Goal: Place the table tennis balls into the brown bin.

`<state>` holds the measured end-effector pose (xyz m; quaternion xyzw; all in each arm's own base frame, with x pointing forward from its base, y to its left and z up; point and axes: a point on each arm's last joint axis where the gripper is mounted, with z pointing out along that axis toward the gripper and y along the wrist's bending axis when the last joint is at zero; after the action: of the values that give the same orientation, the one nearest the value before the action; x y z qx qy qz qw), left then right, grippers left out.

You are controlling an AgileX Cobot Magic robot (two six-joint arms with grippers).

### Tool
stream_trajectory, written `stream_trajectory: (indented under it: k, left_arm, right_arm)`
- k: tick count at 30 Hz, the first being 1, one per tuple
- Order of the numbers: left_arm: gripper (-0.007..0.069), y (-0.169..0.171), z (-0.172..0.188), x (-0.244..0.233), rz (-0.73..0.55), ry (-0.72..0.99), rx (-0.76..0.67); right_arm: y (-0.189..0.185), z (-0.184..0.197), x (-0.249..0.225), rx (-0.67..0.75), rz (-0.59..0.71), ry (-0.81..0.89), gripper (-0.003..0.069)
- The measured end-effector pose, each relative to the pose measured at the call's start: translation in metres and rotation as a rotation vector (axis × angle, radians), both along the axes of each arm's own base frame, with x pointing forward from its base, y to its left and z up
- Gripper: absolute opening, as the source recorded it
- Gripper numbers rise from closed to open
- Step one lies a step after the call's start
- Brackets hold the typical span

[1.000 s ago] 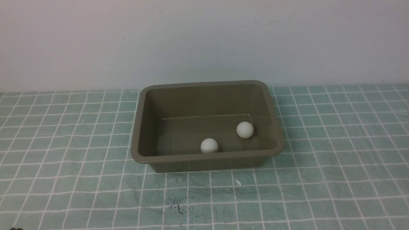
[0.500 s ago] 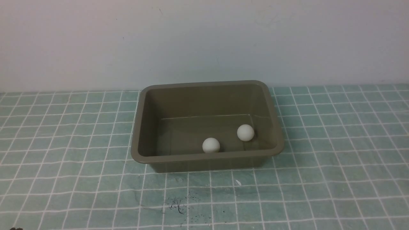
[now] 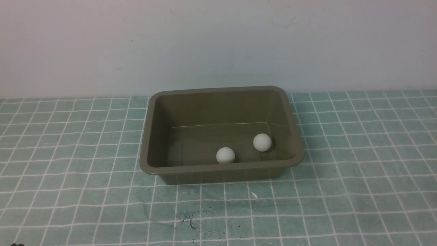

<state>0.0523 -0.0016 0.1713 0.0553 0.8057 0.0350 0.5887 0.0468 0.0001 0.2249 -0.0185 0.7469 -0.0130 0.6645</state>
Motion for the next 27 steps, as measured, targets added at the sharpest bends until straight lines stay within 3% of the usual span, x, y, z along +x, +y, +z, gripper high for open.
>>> stream_trajectory:
  k: [4,27]
  left_arm:
    - [-0.0005,0.0,0.0,0.0,0.0,0.0,0.0]
    - [-0.0005,0.0,0.0,0.0,0.0,0.0,0.0]
  right_arm:
    - [-0.003,-0.045,0.006,0.001,-0.05,0.143,-0.0015]
    - [-0.003,-0.044,0.007,0.002,-0.057,0.104,-0.0015]
